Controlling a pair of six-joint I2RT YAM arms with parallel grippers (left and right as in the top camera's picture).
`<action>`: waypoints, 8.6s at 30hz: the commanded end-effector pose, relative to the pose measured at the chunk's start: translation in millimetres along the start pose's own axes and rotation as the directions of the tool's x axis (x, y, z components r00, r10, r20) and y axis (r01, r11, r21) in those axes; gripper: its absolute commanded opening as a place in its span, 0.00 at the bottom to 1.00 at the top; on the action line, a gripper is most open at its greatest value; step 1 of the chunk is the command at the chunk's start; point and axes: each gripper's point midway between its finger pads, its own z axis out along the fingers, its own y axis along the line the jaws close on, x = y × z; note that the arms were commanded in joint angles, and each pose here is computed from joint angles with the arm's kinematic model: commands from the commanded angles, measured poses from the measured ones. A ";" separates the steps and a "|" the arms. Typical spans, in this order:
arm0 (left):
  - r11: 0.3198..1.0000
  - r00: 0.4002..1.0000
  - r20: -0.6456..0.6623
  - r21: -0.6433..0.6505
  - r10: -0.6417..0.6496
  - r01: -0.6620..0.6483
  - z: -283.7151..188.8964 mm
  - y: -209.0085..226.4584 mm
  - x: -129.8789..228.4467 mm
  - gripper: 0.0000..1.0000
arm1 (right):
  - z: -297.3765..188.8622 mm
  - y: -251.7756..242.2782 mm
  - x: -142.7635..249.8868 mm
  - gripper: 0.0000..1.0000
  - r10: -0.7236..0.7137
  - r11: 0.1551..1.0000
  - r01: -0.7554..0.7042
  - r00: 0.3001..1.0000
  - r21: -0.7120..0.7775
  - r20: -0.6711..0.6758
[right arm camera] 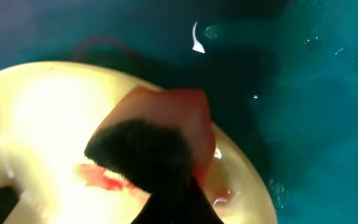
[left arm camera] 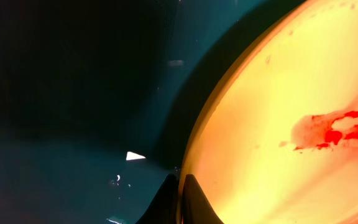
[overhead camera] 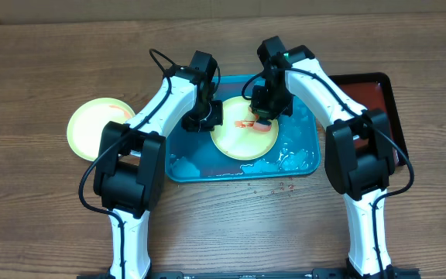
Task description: Clean dirty plates on tray and stack at the side
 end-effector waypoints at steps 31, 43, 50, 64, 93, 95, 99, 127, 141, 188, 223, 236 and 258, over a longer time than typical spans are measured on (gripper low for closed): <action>0.996 1.000 -0.021 0.088 0.018 -0.016 4.0 -17.3 -0.3 0.04 | 56.6 -2.9 35.1 0.04 0.082 0.997 -0.082 0.994 0.000 -0.072; 0.997 1.000 -0.017 0.076 0.016 -0.015 4.0 -14.6 -1.3 0.04 | 5.1 -96.5 4.4 0.04 0.103 0.903 -0.147 0.986 0.403 0.129; 0.997 1.000 -0.018 0.075 -0.008 0.009 2.2 -4.9 -4.3 0.04 | -1.2 -108.2 -1.7 0.04 0.077 0.869 -0.152 0.982 0.471 0.173; 0.996 0.999 -0.026 0.083 -0.033 0.035 0.3 3.6 -5.9 0.04 | 63.3 19.0 86.4 0.04 -0.010 0.989 -0.030 0.964 -0.146 -0.264; 0.998 0.999 0.050 0.056 0.015 -0.018 -26.3 31.1 -25.0 0.04 | -119.0 24.4 24.7 0.04 0.030 0.949 0.035 0.979 -0.313 0.200; 0.999 0.995 0.089 0.033 0.040 -0.043 -39.4 32.3 -28.7 0.04 | -152.6 14.6 27.7 0.04 0.048 0.948 0.038 0.965 -0.317 0.259; 0.997 0.979 0.191 -0.052 0.066 -0.057 -76.6 39.3 -36.3 0.04 | -210.8 -16.9 34.0 0.04 0.096 0.954 0.024 0.920 -0.300 0.380; 0.673 0.644 0.641 -0.695 0.418 0.255 -245.4 -17.6 -5.0 0.04 | -275.1 -152.3 38.4 0.04 0.332 0.943 -0.261 0.788 -0.207 0.519; 0.531 0.509 0.667 -0.744 0.544 0.407 -289.5 -33.9 9.6 0.04 | -274.8 -154.8 38.8 0.04 0.332 0.943 -0.269 0.786 -0.196 0.522; 0.805 0.739 0.389 0.012 -0.550 0.593 -174.8 244.1 -10.3 0.04 | -272.8 -157.1 41.7 0.04 0.332 0.943 -0.278 0.791 -0.181 0.514; 0.639 0.597 0.317 0.040 -0.737 0.768 -110.9 324.7 53.8 0.81 | -273.1 -158.5 41.3 0.04 0.322 0.947 -0.273 0.791 -0.170 0.520; 0.979 0.846 0.499 0.026 -0.189 0.204 -188.0 186.4 -32.4 0.89 | -222.1 -179.6 25.2 0.07 -0.011 0.997 -0.024 0.904 0.075 0.428; 0.984 0.828 0.532 -0.084 0.177 -0.156 -164.4 38.3 -50.2 1.00 | -77.6 -250.9 -25.4 0.04 -0.236 0.920 0.185 0.966 0.345 0.111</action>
